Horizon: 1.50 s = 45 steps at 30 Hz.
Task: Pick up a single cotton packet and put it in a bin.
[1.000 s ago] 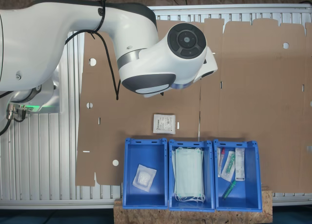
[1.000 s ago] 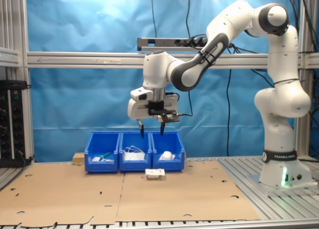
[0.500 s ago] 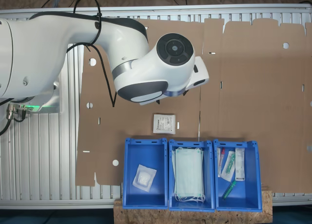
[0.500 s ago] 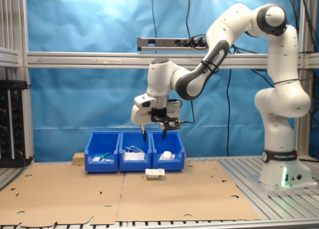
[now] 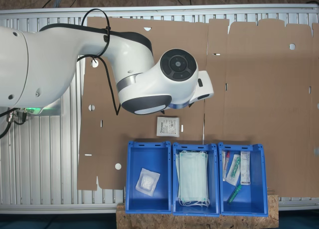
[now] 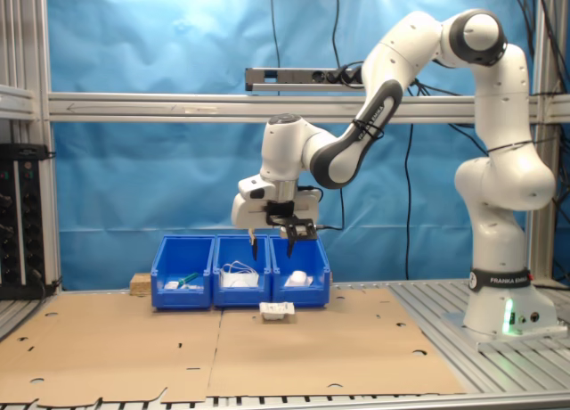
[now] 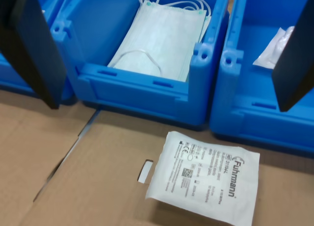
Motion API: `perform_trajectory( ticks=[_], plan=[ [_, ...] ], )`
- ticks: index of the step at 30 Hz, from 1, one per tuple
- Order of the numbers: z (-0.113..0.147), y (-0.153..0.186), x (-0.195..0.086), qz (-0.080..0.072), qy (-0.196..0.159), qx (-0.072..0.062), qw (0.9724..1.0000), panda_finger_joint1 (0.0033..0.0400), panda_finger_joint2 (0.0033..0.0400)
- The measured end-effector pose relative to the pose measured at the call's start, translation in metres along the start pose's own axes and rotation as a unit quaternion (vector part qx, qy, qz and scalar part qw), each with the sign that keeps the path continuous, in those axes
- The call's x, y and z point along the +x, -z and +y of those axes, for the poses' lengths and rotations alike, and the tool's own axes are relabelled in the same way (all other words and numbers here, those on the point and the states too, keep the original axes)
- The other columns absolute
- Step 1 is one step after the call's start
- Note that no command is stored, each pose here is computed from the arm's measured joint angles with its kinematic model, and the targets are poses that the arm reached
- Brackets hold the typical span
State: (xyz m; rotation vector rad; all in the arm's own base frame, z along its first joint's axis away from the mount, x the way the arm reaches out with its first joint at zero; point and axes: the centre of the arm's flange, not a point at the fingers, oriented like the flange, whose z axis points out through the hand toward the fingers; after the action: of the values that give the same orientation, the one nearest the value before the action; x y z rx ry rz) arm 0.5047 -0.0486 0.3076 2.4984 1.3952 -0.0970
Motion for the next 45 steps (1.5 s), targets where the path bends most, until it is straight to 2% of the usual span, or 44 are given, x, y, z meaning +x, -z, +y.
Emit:
perform_trajectory(
  ticks=[18, 45],
  plan=[
    [-0.023, -0.077, -0.004, 0.003, -0.008, 0.011, 0.9999, 0.0400, 0.0400],
    [-0.022, -0.138, -0.034, 0.015, -0.045, 0.000, 0.9989, 0.0400, 0.0400]
  ],
)
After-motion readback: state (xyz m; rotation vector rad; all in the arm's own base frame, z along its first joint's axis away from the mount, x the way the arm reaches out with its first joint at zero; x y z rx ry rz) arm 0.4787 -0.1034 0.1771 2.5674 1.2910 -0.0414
